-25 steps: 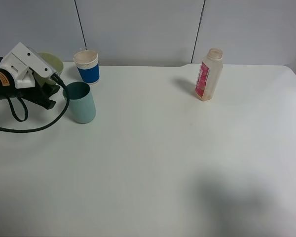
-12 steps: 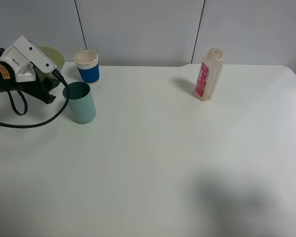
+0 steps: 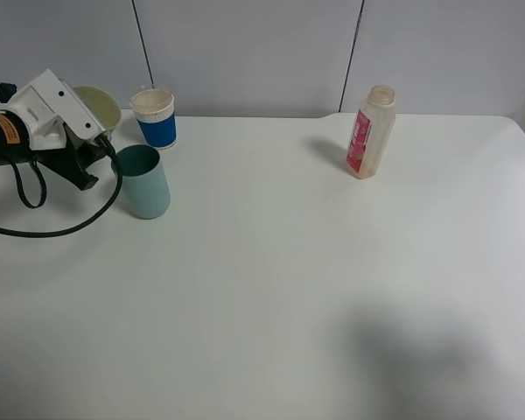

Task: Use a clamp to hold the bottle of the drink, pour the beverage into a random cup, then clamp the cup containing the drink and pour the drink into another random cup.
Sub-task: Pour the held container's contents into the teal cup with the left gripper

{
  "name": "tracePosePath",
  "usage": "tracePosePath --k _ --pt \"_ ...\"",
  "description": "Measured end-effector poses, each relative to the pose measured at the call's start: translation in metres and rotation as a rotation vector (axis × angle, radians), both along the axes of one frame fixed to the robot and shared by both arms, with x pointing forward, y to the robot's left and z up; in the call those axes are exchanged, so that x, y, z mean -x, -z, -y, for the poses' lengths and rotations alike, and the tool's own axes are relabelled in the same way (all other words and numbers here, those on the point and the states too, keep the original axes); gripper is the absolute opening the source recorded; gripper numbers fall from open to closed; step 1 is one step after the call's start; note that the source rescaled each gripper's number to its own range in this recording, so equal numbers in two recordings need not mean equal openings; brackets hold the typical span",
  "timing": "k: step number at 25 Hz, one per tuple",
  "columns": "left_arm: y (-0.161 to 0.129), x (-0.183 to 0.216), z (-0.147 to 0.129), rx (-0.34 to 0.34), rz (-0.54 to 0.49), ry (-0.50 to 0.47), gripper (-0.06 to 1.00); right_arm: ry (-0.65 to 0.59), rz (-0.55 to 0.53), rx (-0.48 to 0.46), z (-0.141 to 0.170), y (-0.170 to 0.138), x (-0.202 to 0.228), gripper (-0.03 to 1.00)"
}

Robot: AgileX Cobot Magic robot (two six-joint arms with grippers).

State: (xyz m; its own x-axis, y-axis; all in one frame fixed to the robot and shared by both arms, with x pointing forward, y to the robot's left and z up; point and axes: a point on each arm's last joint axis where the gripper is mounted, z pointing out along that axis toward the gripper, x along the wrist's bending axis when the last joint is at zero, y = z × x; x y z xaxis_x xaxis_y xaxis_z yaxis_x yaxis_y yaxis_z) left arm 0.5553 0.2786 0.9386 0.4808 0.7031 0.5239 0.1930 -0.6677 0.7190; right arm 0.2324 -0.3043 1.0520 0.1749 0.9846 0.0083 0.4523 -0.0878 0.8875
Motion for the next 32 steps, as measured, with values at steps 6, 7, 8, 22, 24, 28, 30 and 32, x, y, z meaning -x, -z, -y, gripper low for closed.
tracePosePath --k 6,7,8,22,24,28,30,32 --pt "0.0001 0.0002 0.0006 -0.038 0.010 0.027 0.01 0.000 0.000 0.000 0.0000 0.0000 0.0000 0.99" --pt "0.0001 0.0002 0.0006 -0.053 0.014 0.037 0.01 0.000 0.000 0.000 0.0000 0.0000 0.0000 0.99" --pt "0.0001 0.0002 0.0007 -0.073 0.020 0.048 0.01 0.000 0.000 0.000 0.0000 0.0000 0.0000 0.99" --pt "-0.0001 0.0002 0.0008 -0.161 0.048 0.095 0.01 0.000 0.000 0.000 0.0000 0.0000 0.0000 0.99" --pt "-0.0004 0.0001 0.0009 -0.171 0.054 0.102 0.01 0.000 0.000 0.000 0.0000 0.0000 0.0000 0.99" --pt "-0.0007 -0.0001 0.0010 -0.193 0.066 0.115 0.01 0.000 0.000 0.000 0.0000 0.0000 0.0000 0.99" --pt "-0.0012 -0.0003 0.0013 -0.194 0.073 0.118 0.01 0.000 0.000 0.000 0.0000 0.0000 0.0000 0.99" --pt "-0.0020 -0.0006 0.0017 -0.190 0.082 0.120 0.01 0.000 0.000 0.000 0.0000 0.0000 0.0000 0.99"
